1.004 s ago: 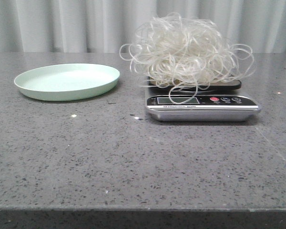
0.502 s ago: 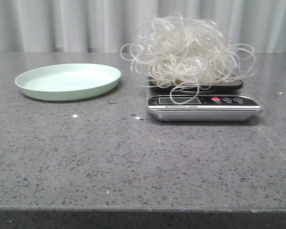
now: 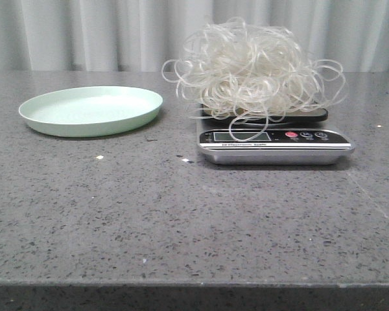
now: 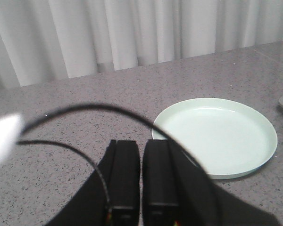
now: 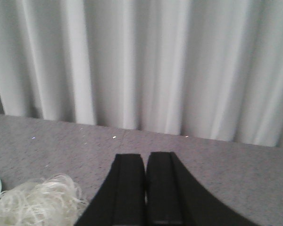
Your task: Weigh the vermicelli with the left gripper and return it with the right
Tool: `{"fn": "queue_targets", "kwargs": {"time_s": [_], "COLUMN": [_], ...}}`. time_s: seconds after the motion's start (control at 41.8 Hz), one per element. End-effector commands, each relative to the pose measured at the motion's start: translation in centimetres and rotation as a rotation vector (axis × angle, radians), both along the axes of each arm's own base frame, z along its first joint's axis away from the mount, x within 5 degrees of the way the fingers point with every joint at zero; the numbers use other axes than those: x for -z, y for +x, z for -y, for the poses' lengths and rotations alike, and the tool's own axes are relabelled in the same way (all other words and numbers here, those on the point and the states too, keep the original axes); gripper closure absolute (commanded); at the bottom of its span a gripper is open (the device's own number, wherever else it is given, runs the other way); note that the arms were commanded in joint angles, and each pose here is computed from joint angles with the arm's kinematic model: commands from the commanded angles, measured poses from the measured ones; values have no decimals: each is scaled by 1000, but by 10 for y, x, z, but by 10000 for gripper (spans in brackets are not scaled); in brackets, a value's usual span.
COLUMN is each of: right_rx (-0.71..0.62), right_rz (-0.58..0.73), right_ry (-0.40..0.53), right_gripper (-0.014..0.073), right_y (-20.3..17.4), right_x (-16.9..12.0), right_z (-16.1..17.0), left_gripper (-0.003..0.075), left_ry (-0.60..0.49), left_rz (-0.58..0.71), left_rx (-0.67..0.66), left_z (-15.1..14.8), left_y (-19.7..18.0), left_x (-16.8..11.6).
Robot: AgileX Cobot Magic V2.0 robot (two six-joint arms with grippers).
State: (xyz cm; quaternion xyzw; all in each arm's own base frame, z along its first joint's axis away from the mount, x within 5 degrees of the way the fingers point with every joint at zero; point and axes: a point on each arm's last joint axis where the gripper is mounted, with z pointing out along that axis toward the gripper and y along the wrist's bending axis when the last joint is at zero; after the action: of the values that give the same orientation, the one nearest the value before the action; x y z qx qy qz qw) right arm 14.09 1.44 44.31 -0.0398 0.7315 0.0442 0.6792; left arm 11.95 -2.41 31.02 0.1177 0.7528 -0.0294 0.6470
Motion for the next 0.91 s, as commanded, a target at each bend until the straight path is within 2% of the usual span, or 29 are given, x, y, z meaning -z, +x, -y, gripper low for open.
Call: {"fn": "queue_targets", "kwargs": {"time_s": [0.0, 0.143, 0.263, 0.359, 0.55, 0.884], "right_rx": [-67, -170, -234, -282, -348, -356], "right_rz": [3, -92, -183, -264, -456, -707], "right_ry": [-8, -26, -47, -62, -26, -38], "right_gripper": [354, 178, 75, 25, 10, 10], "right_y": [22, 61, 92, 112, 153, 198], "right_x": [-28, -34, -28, -17, 17, 86], "right_z": [-12, -39, -61, -79, -108, -128], "left_gripper": [583, 583, 583, 583, 583, 583], "left_ry": [-32, -31, -31, -31, -31, -31], "left_rz": [104, 97, 97, 97, 97, 95], "left_rx": [-2, -2, -2, -2, -2, -2], "left_z": [0, 0, 0, 0, 0, 0], "left_y": [0, 0, 0, 0, 0, 0], "left_x": [-17, -16, -16, -16, -16, -16]}}
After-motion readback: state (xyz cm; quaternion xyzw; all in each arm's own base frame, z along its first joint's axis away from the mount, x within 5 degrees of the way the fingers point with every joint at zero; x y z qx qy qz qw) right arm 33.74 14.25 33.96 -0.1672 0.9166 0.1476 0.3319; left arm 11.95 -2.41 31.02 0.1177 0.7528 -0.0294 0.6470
